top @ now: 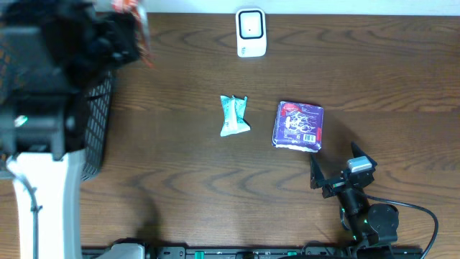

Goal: Scan the item barcode
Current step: 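Carry the red snack bar with the left gripper toward the scanner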

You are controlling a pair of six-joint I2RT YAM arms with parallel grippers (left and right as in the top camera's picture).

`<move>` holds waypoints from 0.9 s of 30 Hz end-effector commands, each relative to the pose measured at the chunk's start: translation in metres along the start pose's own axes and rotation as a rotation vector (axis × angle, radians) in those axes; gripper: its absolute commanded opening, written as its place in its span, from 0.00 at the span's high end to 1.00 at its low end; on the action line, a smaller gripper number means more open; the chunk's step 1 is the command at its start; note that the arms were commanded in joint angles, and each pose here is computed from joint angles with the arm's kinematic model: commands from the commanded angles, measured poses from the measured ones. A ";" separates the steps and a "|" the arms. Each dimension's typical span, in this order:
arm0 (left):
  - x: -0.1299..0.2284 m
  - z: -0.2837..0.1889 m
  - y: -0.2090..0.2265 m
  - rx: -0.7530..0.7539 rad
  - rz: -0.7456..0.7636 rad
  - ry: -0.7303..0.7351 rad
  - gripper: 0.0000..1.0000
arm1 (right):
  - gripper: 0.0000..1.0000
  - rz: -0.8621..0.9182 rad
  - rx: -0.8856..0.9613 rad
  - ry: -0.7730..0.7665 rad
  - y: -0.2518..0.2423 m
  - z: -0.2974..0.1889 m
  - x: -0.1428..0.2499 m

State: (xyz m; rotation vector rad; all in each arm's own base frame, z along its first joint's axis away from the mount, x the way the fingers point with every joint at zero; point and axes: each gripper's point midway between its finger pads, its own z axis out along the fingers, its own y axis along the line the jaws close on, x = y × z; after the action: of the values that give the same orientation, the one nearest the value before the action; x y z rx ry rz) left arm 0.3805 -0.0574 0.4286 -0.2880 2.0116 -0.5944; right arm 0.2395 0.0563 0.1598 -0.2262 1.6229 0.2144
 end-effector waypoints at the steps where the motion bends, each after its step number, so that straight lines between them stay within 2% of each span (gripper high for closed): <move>1: 0.038 0.042 0.009 -0.151 -0.086 0.101 0.93 | 0.01 0.008 0.005 -0.001 -0.001 0.000 0.000; 8: 0.133 0.124 0.001 -0.237 -0.174 0.375 0.93 | 0.01 0.007 0.005 0.000 -0.001 0.000 0.000; 15: 0.231 0.190 0.000 -0.334 -0.220 0.569 0.93 | 0.01 0.008 0.005 -0.001 -0.001 0.000 0.000; 21: 0.278 0.210 -0.004 -0.348 -0.212 0.660 0.92 | 0.01 0.007 0.005 -0.001 -0.001 0.000 0.000; 24: 0.283 0.211 -0.006 -0.346 -0.206 0.673 0.69 | 0.01 0.008 0.005 -0.001 -0.001 0.000 0.000; 26: 0.282 0.210 -0.006 -0.340 -0.196 0.673 0.65 | 0.01 0.008 0.005 0.000 -0.001 0.000 0.000; 27: 0.280 0.210 -0.006 -0.335 -0.185 0.672 0.60 | 0.01 0.008 0.005 -0.001 -0.001 0.000 0.000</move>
State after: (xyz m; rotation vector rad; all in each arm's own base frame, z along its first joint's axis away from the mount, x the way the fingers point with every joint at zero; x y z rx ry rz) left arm 0.4228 -0.2471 0.1261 -0.5532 2.7835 -0.4882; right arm 0.2395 0.0564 0.1598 -0.2265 1.6229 0.2148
